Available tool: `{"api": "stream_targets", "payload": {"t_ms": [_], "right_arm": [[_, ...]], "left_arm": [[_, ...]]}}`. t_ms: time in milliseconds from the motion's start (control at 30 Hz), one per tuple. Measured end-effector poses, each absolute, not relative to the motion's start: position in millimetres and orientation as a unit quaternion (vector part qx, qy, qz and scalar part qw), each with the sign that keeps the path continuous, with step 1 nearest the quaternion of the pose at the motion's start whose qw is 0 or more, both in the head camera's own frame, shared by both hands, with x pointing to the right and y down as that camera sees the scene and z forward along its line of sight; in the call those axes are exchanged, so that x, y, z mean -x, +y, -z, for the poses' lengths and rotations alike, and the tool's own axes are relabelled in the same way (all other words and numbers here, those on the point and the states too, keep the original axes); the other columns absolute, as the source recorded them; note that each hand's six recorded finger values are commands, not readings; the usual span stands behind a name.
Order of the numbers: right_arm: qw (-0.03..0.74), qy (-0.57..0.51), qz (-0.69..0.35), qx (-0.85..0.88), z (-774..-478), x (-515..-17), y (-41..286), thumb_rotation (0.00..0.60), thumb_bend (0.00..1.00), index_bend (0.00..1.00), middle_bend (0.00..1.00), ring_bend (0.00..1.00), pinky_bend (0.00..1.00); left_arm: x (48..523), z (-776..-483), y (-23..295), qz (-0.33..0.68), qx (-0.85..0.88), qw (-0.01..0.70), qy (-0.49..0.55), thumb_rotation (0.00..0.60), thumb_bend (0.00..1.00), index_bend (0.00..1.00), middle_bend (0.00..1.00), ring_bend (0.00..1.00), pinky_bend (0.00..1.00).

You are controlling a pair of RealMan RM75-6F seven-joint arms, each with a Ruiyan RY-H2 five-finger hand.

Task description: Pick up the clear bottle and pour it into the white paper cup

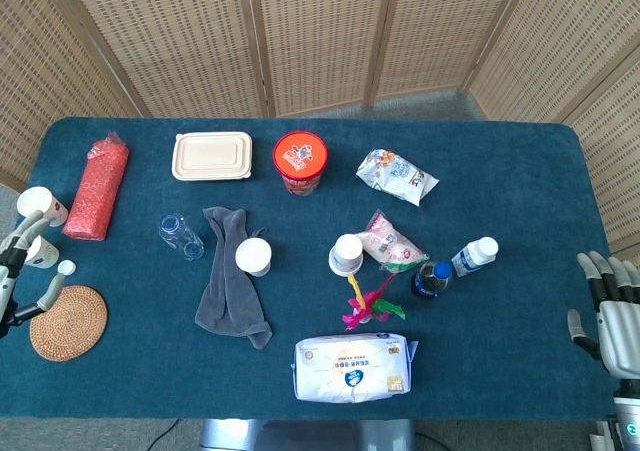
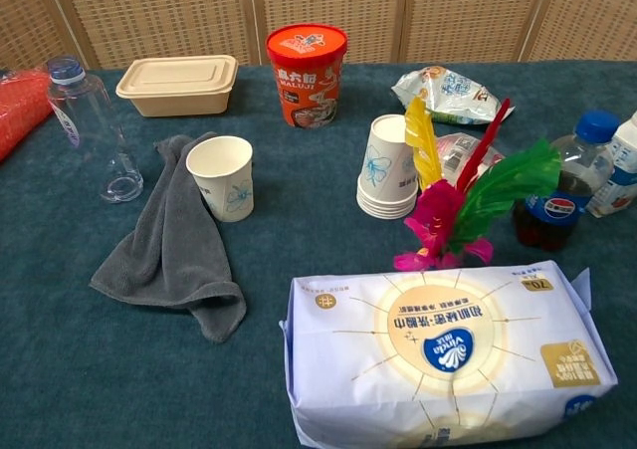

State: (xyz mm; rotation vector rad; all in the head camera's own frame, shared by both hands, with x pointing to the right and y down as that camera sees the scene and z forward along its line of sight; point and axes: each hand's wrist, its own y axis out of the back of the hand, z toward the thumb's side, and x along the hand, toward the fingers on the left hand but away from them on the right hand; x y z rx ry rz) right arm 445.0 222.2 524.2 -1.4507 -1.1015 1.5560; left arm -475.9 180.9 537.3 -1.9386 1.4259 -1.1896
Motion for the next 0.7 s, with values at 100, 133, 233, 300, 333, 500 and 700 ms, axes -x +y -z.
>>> {"api": "stream_targets", "payload": {"t_ms": [100,133,233,300,333,500,700], "right_arm": [[0.370,-0.422,-0.610,0.560,-522.8,-445.4,222.4,0.600,0.51,0.00,0.00,0.00,0.08],[0.371,-0.420,-0.611,0.559,-522.6,-445.8,222.7,0.600,0.51,0.00,0.00,0.00,0.08],[0.369,-0.418,-0.616,0.557,-523.5,-447.9,224.1,0.600,0.51,0.00,0.00,0.00,0.07],[0.366,-0.416,-0.621,0.555,-524.7,-449.8,225.4,0.600,0.51,0.00,0.00,0.00,0.06],[0.365,-0.415,-0.623,0.554,-525.1,-450.7,226.0,0.600,0.51,0.00,0.00,0.00,0.05],[0.361,-0.416,-0.629,0.549,-525.9,-454.3,227.5,0.600,0.51,0.00,0.00,0.00,0.05],[0.359,-0.414,-0.632,0.549,-528.2,-453.8,226.9,0.600,0.51,0.00,0.00,0.00,0.05]], "left_arm": [[480.1,-531.4,185.0,0.466,0.686,0.253,0.498,0.230,0.42,0.03,0.00,0.00,0.03],[481.1,-529.4,186.4,0.478,0.680,0.261,0.492,0.229,0.42,0.03,0.00,0.00,0.03],[482.7,-521.5,191.3,0.516,0.662,0.282,0.466,0.228,0.42,0.04,0.00,0.00,0.02],[483.4,-515.5,195.0,0.542,0.651,0.291,0.445,0.223,0.42,0.08,0.02,0.00,0.02],[483.8,-513.4,196.5,0.552,0.646,0.295,0.436,0.222,0.42,0.09,0.03,0.00,0.02],[482.1,-505.8,204.5,0.599,0.620,0.311,0.401,0.219,0.42,0.07,0.03,0.00,0.01],[480.8,-507.3,208.3,0.618,0.612,0.300,0.391,0.221,0.42,0.06,0.02,0.00,0.01]]}}
